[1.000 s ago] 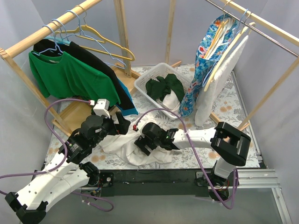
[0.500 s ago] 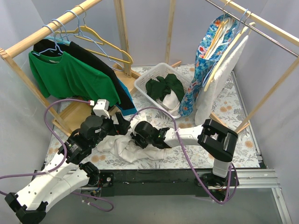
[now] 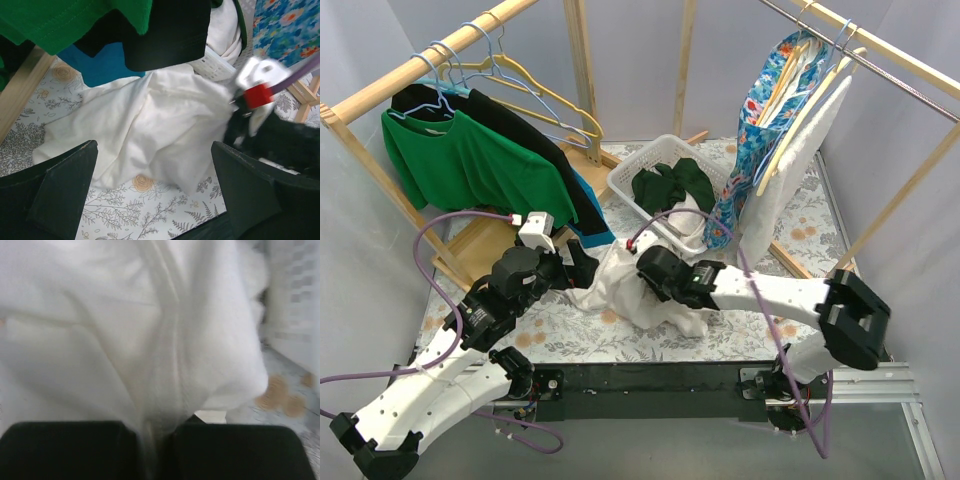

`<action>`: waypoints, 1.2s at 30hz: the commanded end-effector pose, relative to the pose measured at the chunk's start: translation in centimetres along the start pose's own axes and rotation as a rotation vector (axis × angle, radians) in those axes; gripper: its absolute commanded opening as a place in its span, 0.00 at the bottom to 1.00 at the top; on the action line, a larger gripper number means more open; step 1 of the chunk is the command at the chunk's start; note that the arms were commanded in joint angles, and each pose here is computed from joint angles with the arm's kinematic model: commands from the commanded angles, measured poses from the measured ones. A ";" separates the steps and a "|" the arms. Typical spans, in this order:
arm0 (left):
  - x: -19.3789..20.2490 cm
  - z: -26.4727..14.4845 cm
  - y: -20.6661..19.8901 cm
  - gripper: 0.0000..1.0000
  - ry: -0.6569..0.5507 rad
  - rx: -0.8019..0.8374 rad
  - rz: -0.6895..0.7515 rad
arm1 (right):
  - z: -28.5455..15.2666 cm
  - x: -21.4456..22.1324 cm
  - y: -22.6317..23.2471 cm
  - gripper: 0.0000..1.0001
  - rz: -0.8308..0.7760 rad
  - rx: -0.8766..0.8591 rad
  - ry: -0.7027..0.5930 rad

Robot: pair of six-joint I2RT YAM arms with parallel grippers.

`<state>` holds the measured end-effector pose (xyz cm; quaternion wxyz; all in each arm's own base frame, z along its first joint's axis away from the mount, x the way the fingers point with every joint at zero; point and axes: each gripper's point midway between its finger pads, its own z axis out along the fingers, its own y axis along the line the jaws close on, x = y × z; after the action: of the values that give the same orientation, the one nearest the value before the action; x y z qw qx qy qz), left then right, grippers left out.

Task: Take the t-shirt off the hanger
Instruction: Place the T-shirt in the bin.

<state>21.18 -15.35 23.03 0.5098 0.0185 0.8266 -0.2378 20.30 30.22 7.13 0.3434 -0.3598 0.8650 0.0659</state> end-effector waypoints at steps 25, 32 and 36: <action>-1.6 -0.4 -0.5 0.98 -0.022 -0.005 -0.004 | -12.6 -31.0 -22.7 0.01 0.299 0.529 -0.705; -0.9 0.3 -0.4 0.98 0.002 -0.014 -0.004 | -6.7 -29.4 -25.5 0.01 0.372 0.572 -0.629; -0.6 0.6 -0.4 0.98 0.014 -0.016 -0.001 | -2.5 -26.2 -26.7 0.01 0.430 0.565 -0.549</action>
<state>21.65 -15.71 22.56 0.4963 0.0185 0.8376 -0.2276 48.38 26.05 29.69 0.6096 -0.0926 0.7867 -0.0322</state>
